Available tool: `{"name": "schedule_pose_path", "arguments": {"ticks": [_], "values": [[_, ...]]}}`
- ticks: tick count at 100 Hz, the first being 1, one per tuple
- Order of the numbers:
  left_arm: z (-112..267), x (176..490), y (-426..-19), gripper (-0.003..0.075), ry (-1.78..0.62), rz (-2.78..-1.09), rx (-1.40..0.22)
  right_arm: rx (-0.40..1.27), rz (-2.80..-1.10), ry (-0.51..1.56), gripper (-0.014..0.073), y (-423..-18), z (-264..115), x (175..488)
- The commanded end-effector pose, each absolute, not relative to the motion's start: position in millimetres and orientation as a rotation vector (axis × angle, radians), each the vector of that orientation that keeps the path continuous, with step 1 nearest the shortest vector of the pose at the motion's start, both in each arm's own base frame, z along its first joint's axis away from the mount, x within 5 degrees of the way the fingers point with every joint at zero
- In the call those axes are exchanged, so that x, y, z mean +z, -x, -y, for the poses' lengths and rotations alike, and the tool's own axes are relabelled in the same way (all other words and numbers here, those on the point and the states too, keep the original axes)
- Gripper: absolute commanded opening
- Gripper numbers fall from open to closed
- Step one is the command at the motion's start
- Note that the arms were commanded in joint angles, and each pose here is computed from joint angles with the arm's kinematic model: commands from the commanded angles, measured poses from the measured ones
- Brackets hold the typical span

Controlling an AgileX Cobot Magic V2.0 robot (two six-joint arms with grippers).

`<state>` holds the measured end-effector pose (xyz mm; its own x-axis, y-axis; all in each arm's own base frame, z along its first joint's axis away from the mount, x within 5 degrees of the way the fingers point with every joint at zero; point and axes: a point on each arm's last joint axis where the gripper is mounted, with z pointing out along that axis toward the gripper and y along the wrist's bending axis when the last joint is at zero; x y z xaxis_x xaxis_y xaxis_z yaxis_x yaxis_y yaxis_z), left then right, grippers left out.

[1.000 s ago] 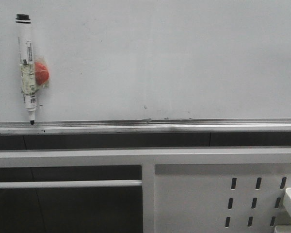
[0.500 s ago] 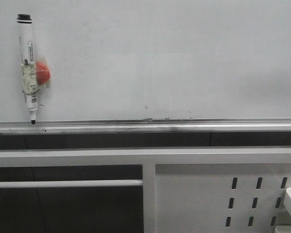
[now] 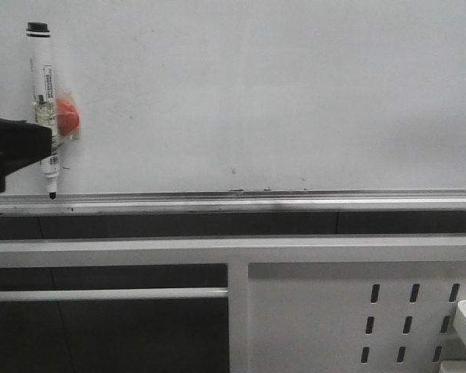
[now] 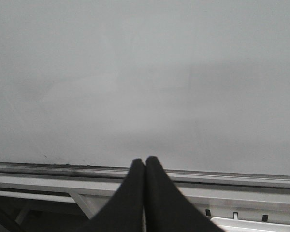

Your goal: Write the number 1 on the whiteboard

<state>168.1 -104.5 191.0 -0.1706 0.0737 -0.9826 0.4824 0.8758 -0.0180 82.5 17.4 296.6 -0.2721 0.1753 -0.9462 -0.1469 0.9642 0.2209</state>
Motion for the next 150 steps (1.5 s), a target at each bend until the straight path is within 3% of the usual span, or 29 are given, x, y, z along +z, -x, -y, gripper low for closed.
{"name": "schedule_pose_path", "arguments": {"ticks": [1,37,140,147,150], "values": [[111,205,-177,0.0316,-0.376,-1.562,-0.410,0.313,-1.725,-0.014,-0.0069,-86,-18,312],[115,188,-188,0.0316,-0.344,-1.542,-0.379,0.316,-1.713,-0.016,-0.0069,-85,-18,315],[119,192,-193,0.0314,-0.346,-1.545,-0.387,0.317,-1.700,-0.015,-0.0069,-85,-18,318],[119,191,-193,0.0266,-0.347,-1.547,-0.387,0.317,-1.700,-0.015,-0.0069,-85,-18,318],[119,191,-193,0.0206,-0.347,-1.547,-0.387,0.317,-1.700,-0.015,-0.0069,-85,-18,318]]}}
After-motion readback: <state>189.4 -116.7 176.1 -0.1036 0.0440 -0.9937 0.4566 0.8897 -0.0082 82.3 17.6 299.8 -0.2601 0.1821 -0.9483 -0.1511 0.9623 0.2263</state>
